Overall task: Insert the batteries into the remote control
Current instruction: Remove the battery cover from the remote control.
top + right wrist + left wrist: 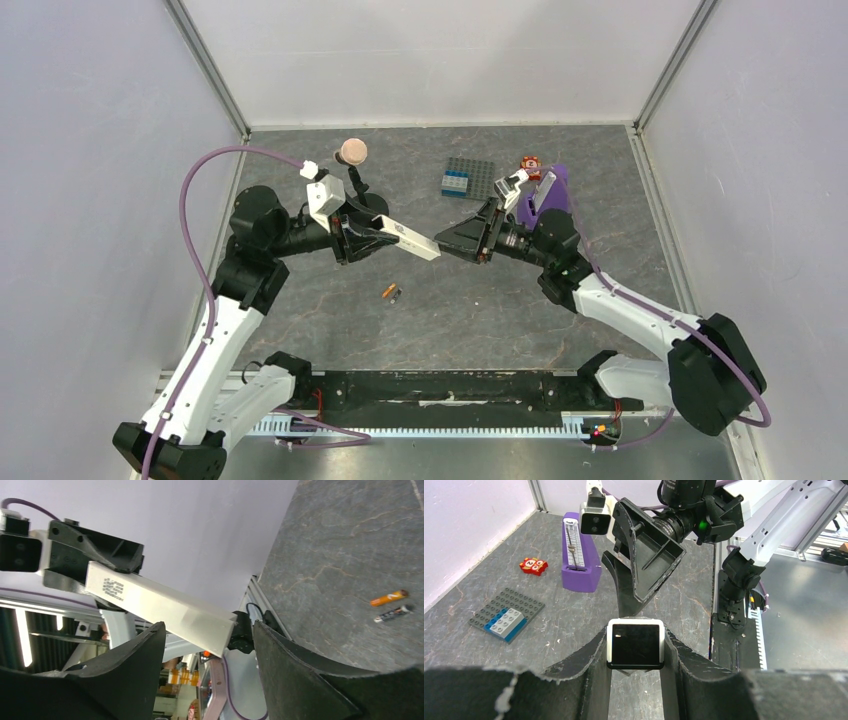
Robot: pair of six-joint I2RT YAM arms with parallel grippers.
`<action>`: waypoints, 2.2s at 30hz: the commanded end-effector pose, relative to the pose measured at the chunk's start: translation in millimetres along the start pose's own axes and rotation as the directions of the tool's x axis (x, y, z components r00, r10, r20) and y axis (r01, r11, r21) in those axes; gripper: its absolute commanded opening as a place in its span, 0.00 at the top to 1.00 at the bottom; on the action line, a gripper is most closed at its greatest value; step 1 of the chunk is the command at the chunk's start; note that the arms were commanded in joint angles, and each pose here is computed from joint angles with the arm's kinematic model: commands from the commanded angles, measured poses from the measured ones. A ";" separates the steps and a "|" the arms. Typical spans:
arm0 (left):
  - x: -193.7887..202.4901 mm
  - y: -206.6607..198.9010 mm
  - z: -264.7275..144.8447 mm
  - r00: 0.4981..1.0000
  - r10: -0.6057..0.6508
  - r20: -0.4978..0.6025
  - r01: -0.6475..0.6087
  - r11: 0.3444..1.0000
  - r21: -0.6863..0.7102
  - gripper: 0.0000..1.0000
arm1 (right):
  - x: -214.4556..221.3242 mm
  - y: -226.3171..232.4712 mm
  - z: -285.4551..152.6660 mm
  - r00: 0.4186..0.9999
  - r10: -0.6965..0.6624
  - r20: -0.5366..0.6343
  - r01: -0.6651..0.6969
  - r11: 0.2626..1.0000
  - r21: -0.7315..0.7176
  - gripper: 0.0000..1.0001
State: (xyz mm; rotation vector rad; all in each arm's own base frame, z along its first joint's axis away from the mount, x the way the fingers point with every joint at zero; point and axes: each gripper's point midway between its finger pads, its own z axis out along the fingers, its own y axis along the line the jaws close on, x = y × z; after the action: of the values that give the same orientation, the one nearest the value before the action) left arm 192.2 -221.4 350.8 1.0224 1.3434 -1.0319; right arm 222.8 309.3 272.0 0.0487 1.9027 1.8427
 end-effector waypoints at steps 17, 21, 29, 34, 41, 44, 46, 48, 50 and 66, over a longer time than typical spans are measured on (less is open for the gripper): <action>-13.5 -2.2 -0.8 0.995 0.072 0.065 -0.071 0.997 -0.007 0.98 | 6.5 21.4 2.4 0.995 0.063 -0.073 -0.070 0.993 -0.096 0.37; -14.6 -3.1 -0.9 0.995 0.073 0.068 -0.073 0.997 -0.005 0.98 | 8.9 21.0 3.2 0.994 0.067 -0.091 -0.075 0.993 -0.092 0.48; -12.0 -2.7 -2.7 0.996 0.081 0.049 -0.080 0.997 -0.012 0.98 | 7.3 10.6 4.4 0.996 0.050 -0.079 -0.053 0.998 -0.037 0.66; 1.3 -4.3 -6.5 0.996 0.088 -0.009 -0.088 0.996 -0.011 0.98 | 5.2 6.0 4.4 0.997 0.033 -0.065 -0.034 0.999 -0.011 0.74; 14.3 -7.3 -10.2 0.994 0.099 -0.051 -0.100 0.995 -0.002 0.98 | -2.1 7.5 3.6 1.000 0.002 -0.029 -0.002 1.000 -0.006 0.90; 22.0 -6.1 -11.1 0.992 0.096 -0.083 -0.097 0.995 0.000 0.98 | -5.1 15.6 1.5 1.000 -0.006 -0.008 0.006 0.999 -0.046 1.00; 25.5 -6.1 -12.0 0.990 0.102 -0.101 -0.102 0.995 0.005 0.98 | -5.4 23.7 -2.3 1.000 0.006 0.008 -0.005 0.996 -0.094 1.00; 29.1 -5.3 -13.2 0.988 0.103 -0.117 -0.104 0.995 0.001 0.98 | -7.3 32.0 -6.8 0.999 0.016 0.031 -0.012 0.990 -0.140 1.00; 32.7 -5.3 -14.6 0.986 0.107 -0.130 -0.108 0.994 -0.002 0.98 | -11.2 38.8 -11.7 0.998 0.024 0.059 -0.013 0.985 -0.174 1.00; 42.5 -23.8 -19.3 0.985 0.078 -0.151 -0.068 0.995 0.071 0.98 | -39.6 -102.3 -38.9 0.961 -0.133 0.244 0.031 0.923 0.383 1.00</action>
State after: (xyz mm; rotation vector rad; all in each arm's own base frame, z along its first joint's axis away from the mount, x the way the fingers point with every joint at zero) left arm 172.5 -206.1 289.5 1.1524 1.5023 -0.9689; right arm 254.1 278.2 250.2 0.2539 1.8574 1.6787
